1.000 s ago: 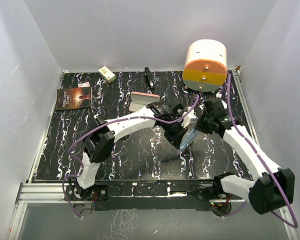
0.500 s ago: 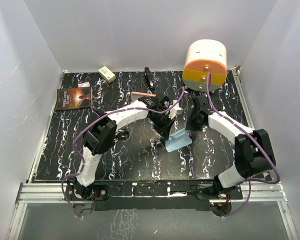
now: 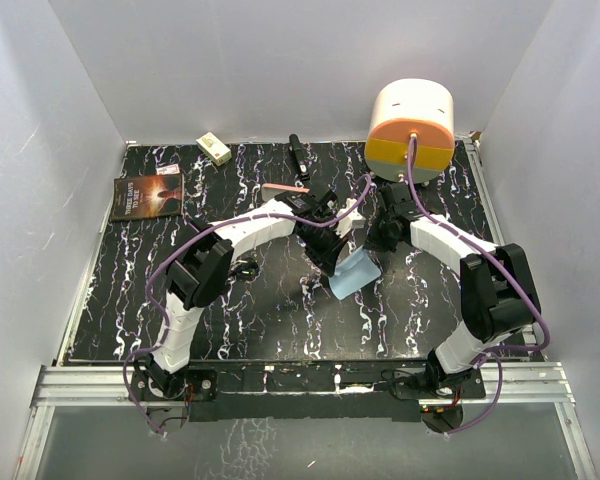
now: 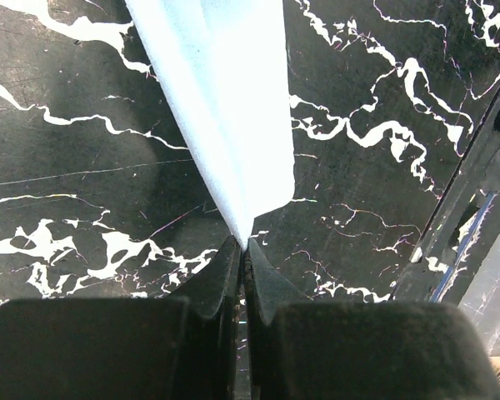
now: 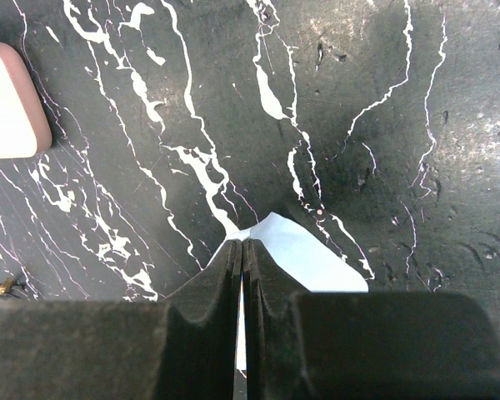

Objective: Organize the sunglasses
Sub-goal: Fold the glasses cleaning cloth at the center of the board.

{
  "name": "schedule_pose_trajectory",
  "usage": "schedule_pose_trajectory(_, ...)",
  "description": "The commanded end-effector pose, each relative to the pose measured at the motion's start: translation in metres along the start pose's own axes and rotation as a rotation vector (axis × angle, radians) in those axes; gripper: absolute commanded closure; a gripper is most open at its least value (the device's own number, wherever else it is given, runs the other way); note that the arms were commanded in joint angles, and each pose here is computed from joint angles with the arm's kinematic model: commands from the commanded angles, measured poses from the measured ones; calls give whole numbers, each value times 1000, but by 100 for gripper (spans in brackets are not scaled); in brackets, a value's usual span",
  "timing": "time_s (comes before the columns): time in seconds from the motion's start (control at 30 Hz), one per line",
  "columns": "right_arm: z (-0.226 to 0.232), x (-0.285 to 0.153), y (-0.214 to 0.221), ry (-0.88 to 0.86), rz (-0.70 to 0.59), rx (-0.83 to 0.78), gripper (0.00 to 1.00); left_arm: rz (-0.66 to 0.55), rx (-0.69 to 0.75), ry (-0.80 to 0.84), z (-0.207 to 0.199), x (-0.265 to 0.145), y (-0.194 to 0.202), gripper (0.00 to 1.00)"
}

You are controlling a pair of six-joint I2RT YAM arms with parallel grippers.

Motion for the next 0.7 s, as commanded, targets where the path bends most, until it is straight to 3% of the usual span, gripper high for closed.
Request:
schedule_pose_trajectory(0.0, 6, -9, -11, -35, -82, -20, 92, -2, 22, 29, -5, -7, -4, 100)
schedule_pose_trajectory(0.33, 0, -19, -3, -14, -80, -30, 92, 20, -24, 87, -15, -7, 3, 100)
schedule_pose_trajectory(0.67, -2, -15, 5, -35, -38, -50, 92, 54, -20, 41, -20, 7, 12, 100)
Point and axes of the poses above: each gripper's point midway between its finger pads, its own x axis out along the fingers, its own z axis along the line the jaws close on, y = z × x, the point moved 10 cm from there along -x, back along the fingers, and after that the axes turned 14 degrees about -x, right-handed, at the moved point
